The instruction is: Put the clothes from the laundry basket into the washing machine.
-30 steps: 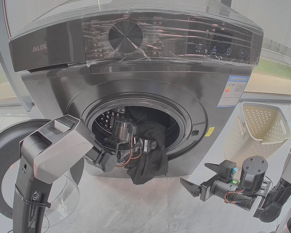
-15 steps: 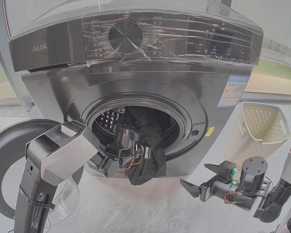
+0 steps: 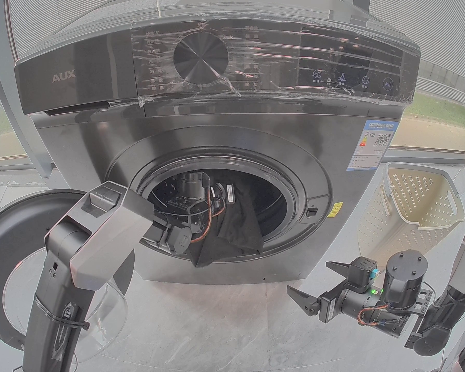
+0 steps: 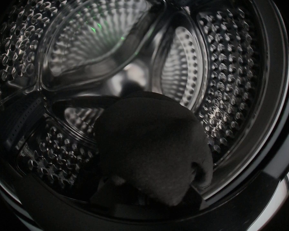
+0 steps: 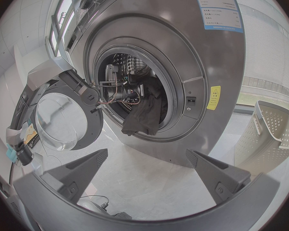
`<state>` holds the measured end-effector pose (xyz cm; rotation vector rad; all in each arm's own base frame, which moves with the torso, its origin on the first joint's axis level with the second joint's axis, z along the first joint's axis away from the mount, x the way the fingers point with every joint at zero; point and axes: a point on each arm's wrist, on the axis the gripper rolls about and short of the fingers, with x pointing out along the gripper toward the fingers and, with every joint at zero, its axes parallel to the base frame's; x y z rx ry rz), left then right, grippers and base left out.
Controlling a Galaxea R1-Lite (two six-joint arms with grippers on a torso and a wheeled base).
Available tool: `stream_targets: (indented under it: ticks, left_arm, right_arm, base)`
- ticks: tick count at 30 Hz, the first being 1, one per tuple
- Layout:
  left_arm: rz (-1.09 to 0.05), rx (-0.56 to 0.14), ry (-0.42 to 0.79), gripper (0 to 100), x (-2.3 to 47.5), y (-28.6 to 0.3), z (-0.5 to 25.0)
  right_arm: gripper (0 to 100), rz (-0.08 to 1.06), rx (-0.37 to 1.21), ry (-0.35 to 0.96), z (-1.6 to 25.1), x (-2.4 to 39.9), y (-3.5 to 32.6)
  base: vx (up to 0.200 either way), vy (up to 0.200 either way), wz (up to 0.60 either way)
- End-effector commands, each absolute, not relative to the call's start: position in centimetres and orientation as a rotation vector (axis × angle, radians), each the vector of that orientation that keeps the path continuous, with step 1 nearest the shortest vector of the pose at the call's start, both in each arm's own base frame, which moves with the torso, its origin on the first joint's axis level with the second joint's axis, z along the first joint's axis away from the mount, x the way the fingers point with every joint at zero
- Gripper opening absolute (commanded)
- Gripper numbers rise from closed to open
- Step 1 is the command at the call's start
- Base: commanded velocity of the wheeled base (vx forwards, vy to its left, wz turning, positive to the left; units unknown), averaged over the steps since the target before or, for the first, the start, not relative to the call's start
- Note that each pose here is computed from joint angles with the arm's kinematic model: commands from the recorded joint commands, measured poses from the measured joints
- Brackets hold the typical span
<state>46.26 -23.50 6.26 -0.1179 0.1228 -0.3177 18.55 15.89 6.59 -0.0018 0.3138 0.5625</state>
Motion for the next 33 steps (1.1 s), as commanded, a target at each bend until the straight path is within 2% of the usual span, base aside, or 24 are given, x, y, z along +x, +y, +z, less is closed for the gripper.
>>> stream_targets:
  ticks: [1,3,4,9,16,18,21,30,31,33]
  left_arm:
    - [-0.290,-0.135,0.092,0,47.1,-22.6,6.8]
    - [-0.290,-0.134,0.101,0,46.9,-22.6,6.5]
    - [-0.290,-0.134,0.106,100,46.9,-22.6,6.4]
    - [-0.312,-0.122,0.162,100,45.7,-23.2,5.7]
    - [-0.393,-0.051,0.328,100,41.2,-23.4,5.0]
    - [-0.418,-0.013,0.396,100,39.8,-23.3,4.5]
    - [-0.433,-0.001,0.413,100,39.5,-23.3,4.1]
    - [-0.416,0.023,0.465,100,40.0,-23.1,1.1]
    - [-0.415,0.024,0.463,0,40.2,-23.1,1.0]
    - [-0.417,0.021,0.459,0,40.4,-23.2,0.9]
  right_arm:
    - [100,0.565,-0.003,0.317,6.5,18.5,16.0]
    - [100,0.564,-0.003,0.319,6.5,18.5,16.0]
    - [100,0.564,-0.003,0.319,6.5,18.5,16.0]
    - [100,0.563,-0.004,0.320,6.4,18.5,15.9]
    - [100,0.566,-0.004,0.320,6.4,18.5,16.0]
    - [100,0.573,-0.007,0.323,6.4,18.3,16.1]
    - [100,0.573,-0.008,0.326,6.3,18.3,16.1]
    - [100,0.573,-0.012,0.336,6.1,18.3,16.1]
    - [100,0.573,-0.013,0.337,6.0,18.3,16.1]
    - [100,0.573,-0.012,0.335,6.1,18.3,16.1]
  base:
    - [0.000,0.000,0.00]
    - [0.000,0.000,0.00]
    - [0.000,0.000,0.00]
    - [0.000,0.000,0.00]
    - [0.000,0.000,0.00]
    - [0.000,0.000,0.00]
    - [0.000,0.000,0.00]
    - [0.000,0.000,0.00]
    - [0.000,0.000,0.00]
    - [0.000,0.000,0.00]
